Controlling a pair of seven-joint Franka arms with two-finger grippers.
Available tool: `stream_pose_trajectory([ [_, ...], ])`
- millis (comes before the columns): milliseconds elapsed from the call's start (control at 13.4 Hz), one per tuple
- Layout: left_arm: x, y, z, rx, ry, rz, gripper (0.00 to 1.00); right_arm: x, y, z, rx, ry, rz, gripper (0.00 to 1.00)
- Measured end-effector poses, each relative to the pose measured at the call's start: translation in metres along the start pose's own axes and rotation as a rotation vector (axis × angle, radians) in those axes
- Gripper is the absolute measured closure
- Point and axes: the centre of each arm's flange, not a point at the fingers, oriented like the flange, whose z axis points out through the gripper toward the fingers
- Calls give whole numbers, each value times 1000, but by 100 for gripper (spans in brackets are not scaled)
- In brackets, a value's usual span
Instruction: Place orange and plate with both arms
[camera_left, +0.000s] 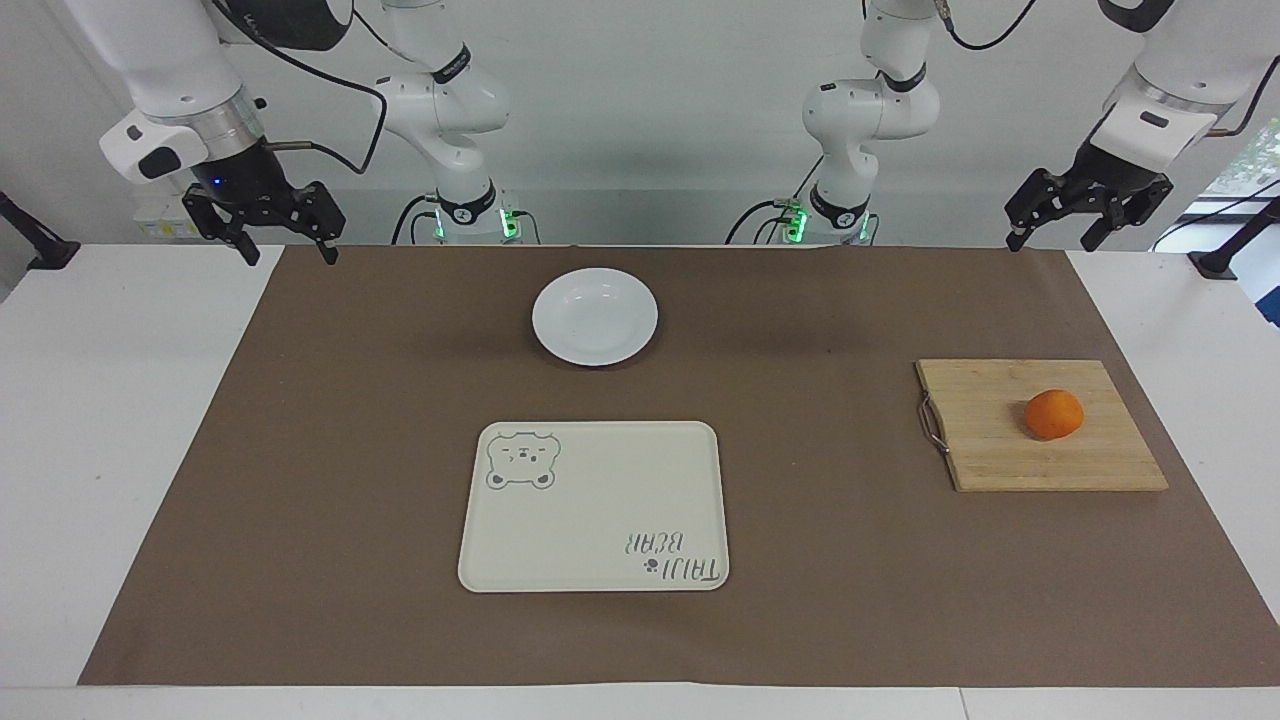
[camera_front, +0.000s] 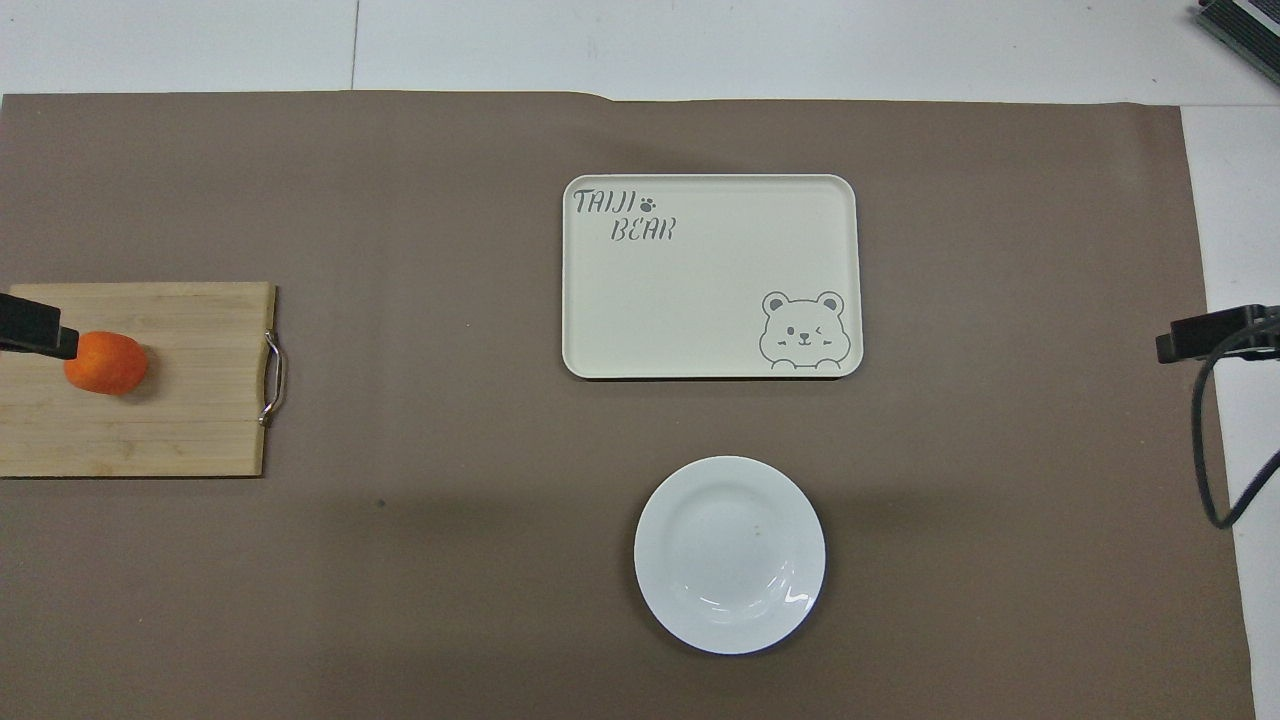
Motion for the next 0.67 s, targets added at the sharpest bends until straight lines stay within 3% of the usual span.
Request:
stream_pose_trajectory([
  [672, -4, 3, -5, 0, 8, 6, 0, -10, -11, -26, 0, 38, -20, 0],
])
